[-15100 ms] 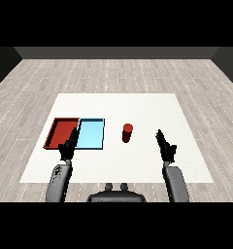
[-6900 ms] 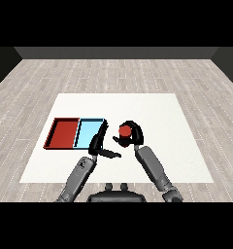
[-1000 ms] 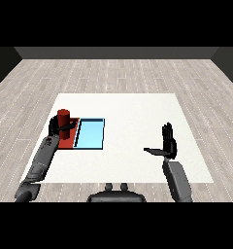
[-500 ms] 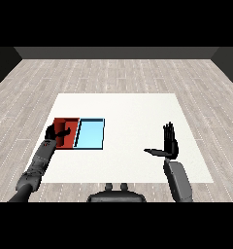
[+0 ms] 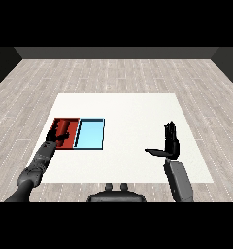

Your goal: Pick the red can and put it in the red box

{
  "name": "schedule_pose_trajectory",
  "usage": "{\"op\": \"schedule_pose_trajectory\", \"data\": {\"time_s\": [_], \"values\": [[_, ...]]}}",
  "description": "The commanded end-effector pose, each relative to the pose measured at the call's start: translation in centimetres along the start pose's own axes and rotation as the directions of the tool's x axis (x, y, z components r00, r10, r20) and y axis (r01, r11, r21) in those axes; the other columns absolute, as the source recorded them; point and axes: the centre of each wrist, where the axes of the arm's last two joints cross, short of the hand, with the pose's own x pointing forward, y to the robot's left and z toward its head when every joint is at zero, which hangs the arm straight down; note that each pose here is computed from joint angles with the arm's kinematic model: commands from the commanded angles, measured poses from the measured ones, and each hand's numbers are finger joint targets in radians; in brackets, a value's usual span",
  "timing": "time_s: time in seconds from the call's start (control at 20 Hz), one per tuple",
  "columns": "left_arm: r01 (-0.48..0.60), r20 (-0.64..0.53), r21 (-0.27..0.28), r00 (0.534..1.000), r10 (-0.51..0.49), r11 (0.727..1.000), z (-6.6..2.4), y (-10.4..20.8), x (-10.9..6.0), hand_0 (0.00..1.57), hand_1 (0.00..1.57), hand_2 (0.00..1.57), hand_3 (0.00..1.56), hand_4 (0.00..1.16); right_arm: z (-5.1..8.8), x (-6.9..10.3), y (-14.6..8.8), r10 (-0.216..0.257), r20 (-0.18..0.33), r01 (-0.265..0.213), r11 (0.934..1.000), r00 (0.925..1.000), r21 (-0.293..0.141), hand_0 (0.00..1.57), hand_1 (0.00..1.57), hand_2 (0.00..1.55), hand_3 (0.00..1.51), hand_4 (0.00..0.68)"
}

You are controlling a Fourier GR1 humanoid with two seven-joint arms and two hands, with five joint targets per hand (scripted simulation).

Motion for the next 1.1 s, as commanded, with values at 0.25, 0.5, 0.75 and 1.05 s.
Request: {"op": "schedule_pose_trajectory", "data": {"time_s": [0.25,0.5,0.75,1.05], "values": [[0.197,-0.116,-0.11,0.971,-0.209,0.974,-0.76,2.0,0.5,0.0,0.0,0.0,0.0,0.0,-1.0,1.0,0.6,-0.036,0.028,0.036,0.9993,0.9989,0.007,0.0,0.0,0.0,0.0,0.0],[0.01,-0.087,-0.015,0.996,-0.011,1.0,-0.35,0.4,0.9,0.0,0.0,0.0,0.0,0.0,1.4,0.8,-0.4,-0.032,0.034,0.031,0.9991,0.9989,0.029,0.0,0.0,0.0,0.0,0.0],[-0.384,0.243,0.113,0.905,0.349,0.917,-0.59,1.7,1.8,0.0,0.0,0.0,0.0,0.0,1.2,0.5,-0.1,-0.04,0.045,0.038,0.9984,0.9982,0.042,0.0,0.0,0.0,0.0,0.0],[-0.612,0.631,-0.153,0.544,0.553,0.776,0.29,0.3,8.8,0.0,0.0,0.0,0.0,0.0,0.7,0.8,0.7,-0.059,0.044,0.056,0.9958,0.9972,0.072,0.0,0.0,0.0,0.0,0.0]]}}
